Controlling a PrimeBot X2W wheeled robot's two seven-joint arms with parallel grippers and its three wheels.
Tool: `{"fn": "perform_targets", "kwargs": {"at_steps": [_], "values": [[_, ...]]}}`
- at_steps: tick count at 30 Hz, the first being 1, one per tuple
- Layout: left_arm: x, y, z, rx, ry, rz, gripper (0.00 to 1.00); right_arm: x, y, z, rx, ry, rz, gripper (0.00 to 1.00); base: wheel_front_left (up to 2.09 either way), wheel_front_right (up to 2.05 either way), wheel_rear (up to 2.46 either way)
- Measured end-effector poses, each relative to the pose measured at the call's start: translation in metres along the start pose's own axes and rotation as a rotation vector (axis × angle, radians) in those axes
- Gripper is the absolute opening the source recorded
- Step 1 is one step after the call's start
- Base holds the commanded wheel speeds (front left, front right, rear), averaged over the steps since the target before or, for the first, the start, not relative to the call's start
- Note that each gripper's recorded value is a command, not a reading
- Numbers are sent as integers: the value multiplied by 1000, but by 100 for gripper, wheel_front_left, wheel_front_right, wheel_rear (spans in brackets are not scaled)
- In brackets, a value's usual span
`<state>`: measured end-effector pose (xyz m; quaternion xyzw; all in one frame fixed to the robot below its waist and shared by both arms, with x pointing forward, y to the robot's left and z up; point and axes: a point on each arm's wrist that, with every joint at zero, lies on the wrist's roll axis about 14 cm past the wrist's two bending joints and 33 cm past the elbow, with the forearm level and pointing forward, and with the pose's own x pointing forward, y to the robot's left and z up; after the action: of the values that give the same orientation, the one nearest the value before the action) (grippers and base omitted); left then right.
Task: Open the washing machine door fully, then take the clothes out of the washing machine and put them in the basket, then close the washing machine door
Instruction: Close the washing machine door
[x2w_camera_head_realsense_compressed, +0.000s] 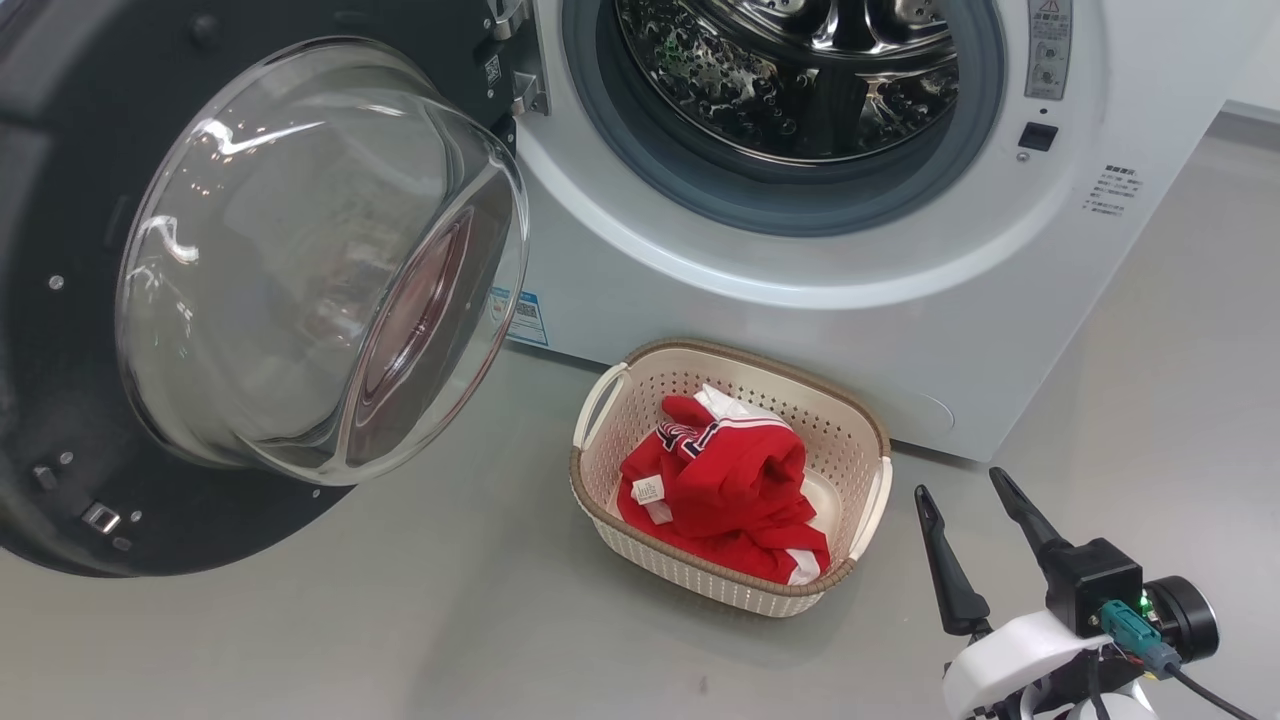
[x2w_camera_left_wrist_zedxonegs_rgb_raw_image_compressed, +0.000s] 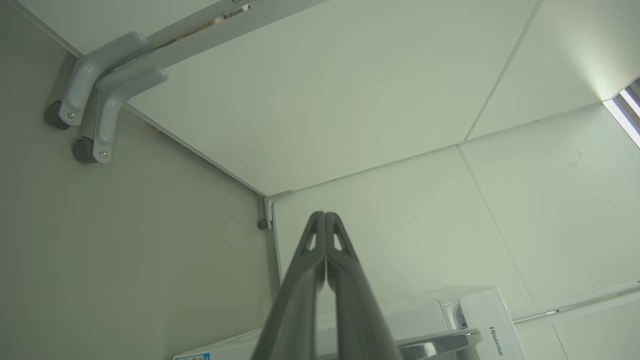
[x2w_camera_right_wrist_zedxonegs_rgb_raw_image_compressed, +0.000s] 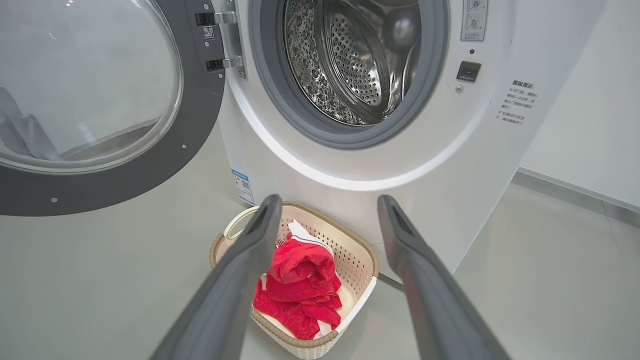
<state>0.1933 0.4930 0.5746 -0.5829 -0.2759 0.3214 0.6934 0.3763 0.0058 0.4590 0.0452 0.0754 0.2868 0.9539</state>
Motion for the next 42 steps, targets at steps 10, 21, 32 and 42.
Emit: {"fn": "perform_targets", "kwargs": {"at_steps": [10, 21, 32, 42], "values": [[1, 38, -53, 63, 240, 126, 0, -3, -5, -3, 6, 11, -8, 100, 0, 0, 0], [-1, 50, -73, 96, 380, 174, 0, -2, -6, -4, 2, 14, -7, 100, 0, 0, 0], [-5, 56, -89, 105, 494, 167, 0, 1, -7, -2, 2, 9, -5, 100, 0, 0, 0], [-9, 53, -95, 112, 564, 120, 0, 2, -8, 0, -5, 7, -5, 100, 0, 0, 0]]}}
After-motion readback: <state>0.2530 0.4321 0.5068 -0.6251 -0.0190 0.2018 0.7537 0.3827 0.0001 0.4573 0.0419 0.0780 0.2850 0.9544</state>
